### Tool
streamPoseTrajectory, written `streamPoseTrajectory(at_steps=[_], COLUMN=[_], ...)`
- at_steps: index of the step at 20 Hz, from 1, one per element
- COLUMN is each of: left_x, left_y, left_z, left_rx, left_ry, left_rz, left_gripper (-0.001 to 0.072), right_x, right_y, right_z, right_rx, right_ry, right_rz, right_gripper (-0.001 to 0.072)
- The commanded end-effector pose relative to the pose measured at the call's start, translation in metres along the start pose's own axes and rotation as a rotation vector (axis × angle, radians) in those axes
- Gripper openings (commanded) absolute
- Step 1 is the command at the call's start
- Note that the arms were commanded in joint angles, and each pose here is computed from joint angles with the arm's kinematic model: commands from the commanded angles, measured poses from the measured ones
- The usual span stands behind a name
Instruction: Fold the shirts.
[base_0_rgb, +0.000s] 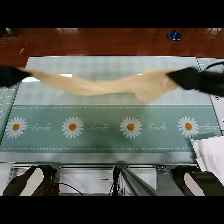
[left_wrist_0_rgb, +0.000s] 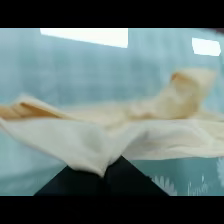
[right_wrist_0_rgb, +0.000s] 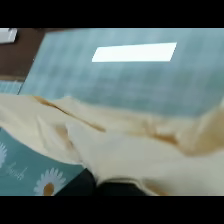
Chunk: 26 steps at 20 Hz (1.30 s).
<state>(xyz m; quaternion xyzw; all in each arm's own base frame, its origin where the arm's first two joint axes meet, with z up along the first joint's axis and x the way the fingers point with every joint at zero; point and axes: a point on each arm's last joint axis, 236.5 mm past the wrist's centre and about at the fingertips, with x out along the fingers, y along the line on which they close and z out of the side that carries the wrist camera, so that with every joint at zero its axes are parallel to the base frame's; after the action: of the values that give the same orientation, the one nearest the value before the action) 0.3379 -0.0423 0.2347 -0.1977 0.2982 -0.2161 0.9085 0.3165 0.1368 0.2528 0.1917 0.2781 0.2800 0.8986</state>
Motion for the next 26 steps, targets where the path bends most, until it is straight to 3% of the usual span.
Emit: streamPoseTrajectory(at_steps=[1,5,7,11,15,17,21,24,26], left_x=[-0.12,-0.188,-0.195,-0.196,-0.19,-0.171,-0.117,-0.073,-0.077], left_y=[-0.142,-0.229,-0.241,-0.223,-0.161,-0.134,-0.089,-0.067,-0.092], left_z=[0.079,0.056,0.033,-0.018,-0.059,-0.079,-0.069,-0.025,0.024], left_rx=[0.309,0.507,0.46,0.423,0.3,0.232,0.139,0.136,0.227], left_ry=[-0.495,-0.646,-0.595,-0.382,-0.149,-0.014,-0.011,-0.134,-0.283], left_rz=[-0.042,-0.054,-0.053,0.106,0.305,0.305,0.23,0.111,0.014], left_gripper=[0.004,0.004,0.004,0.0039,0.0038,0.0038,0.0036,0.0037,0.0036], right_x=[-0.086,-0.174,-0.203,-0.236,-0.257,-0.235,-0.145,-0.071,-0.046], right_y=[0.03,0.036,0.038,0.049,0.022,0.011,-0.054,-0.096,-0.07], right_z=[0.083,0.107,0.093,0.046,0.027,0.018,-0.018,0.017,0.058], right_rx=[-0.178,-0.265,-0.245,-0.212,-0.159,-0.134,-0.039,-0.053,-0.113], right_ry=[-0.227,-0.29,-0.252,-0.112,-0.056,0.027,0.285,0.201,0.086], right_rz=[-0.164,-0.438,-0.524,-0.583,-0.72,-0.689,-0.601,-0.531,-0.411], right_gripper=[0.0025,0.0026,0.0026,0.0026,0.0025,0.0025,0.0024,0.0025,0.0024])
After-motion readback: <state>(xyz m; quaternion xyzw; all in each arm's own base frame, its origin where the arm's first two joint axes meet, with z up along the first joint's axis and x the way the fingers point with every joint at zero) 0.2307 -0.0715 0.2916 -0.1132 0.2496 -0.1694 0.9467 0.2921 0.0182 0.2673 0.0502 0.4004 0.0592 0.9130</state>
